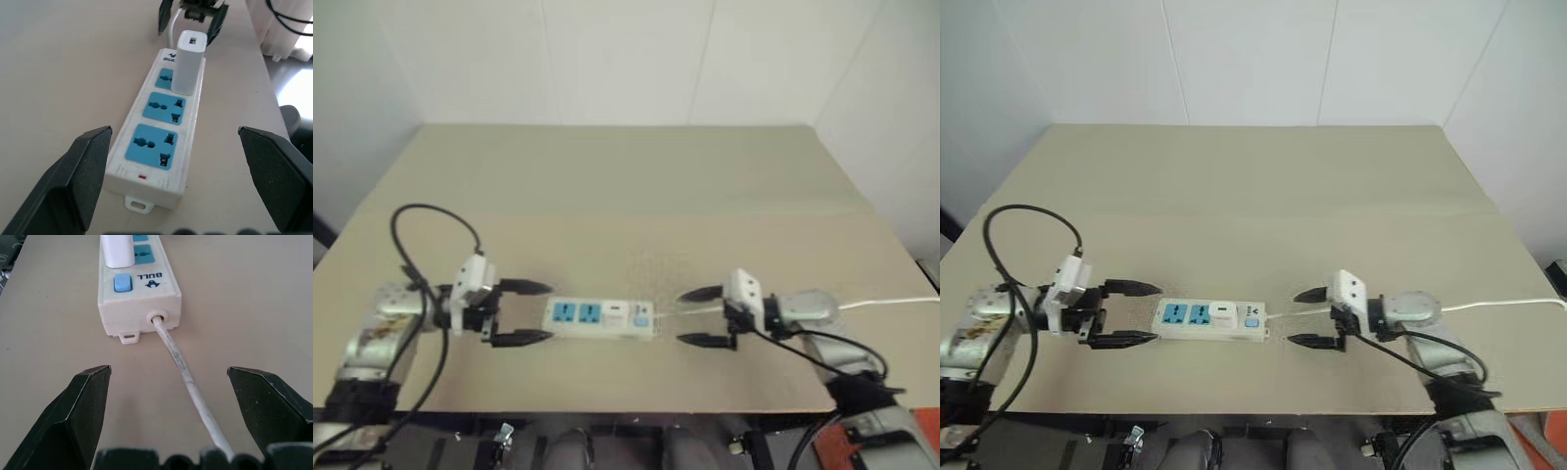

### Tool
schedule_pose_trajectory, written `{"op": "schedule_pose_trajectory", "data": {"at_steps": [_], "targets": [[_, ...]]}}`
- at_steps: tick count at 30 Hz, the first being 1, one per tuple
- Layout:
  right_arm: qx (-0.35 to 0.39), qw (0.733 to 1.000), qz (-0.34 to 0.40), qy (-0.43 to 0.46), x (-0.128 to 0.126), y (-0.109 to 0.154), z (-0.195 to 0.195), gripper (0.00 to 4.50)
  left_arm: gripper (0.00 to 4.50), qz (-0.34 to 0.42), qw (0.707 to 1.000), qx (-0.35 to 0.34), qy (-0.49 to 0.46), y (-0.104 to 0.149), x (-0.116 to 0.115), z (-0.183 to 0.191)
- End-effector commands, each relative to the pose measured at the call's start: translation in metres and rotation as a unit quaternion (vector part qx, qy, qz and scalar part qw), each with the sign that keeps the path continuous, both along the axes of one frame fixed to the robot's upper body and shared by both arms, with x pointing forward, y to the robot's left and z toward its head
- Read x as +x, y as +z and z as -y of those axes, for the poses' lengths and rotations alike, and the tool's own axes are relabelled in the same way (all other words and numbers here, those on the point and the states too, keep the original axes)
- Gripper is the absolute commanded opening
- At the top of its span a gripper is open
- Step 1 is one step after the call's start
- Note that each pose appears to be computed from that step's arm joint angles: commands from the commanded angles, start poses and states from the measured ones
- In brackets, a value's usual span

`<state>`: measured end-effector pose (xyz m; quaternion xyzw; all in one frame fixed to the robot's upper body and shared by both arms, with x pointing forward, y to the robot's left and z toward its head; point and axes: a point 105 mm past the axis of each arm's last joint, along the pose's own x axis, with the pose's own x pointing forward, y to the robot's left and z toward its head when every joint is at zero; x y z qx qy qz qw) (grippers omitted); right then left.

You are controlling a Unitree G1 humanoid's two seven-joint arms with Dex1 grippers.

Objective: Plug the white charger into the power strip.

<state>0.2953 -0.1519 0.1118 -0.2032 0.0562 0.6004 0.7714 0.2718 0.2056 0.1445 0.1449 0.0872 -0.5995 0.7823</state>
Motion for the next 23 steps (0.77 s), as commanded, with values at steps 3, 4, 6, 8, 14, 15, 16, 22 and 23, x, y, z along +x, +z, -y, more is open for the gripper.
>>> {"op": "schedule_pose_trajectory", "data": {"at_steps": [3,4,6,8,14,15,16,22,23], "targets": [[0.003,0.999,0.025,-0.035,-0.005,0.026,0.028,4.47,4.5,-0.002,0.999,0.019,0.051,0.013,-0.007,-0.015],[0.002,0.999,0.026,-0.042,-0.005,0.027,0.032,4.47,4.5,-0.008,0.998,0.023,0.065,0.011,-0.007,-0.017],[0.0,0.998,0.028,-0.053,-0.005,0.029,0.039,4.47,4.5,-0.014,0.997,0.022,0.076,0.012,-0.01,-0.019],[0.002,0.998,0.029,-0.064,-0.005,0.031,0.043,4.47,4.5,-0.008,0.996,0.019,0.084,0.013,-0.012,-0.019],[0.005,0.997,0.026,-0.066,-0.007,0.03,0.042,4.47,4.5,-0.013,0.996,0.014,0.091,0.016,-0.015,-0.022],[0.005,0.998,0.026,-0.066,-0.008,0.029,0.042,4.47,4.5,-0.014,0.996,0.014,0.091,0.016,-0.015,-0.022],[0.005,0.998,0.025,-0.065,-0.008,0.029,0.041,4.47,4.5,-0.013,0.996,0.012,0.092,0.016,-0.014,-0.021],[0.007,0.998,0.026,-0.061,-0.007,0.029,0.038,4.47,4.5,-0.015,0.996,0.007,0.082,0.016,-0.014,-0.017],[0.007,0.998,0.028,-0.059,-0.007,0.029,0.037,4.47,4.5,-0.015,0.997,0.006,0.081,0.016,-0.014,-0.017]]}}
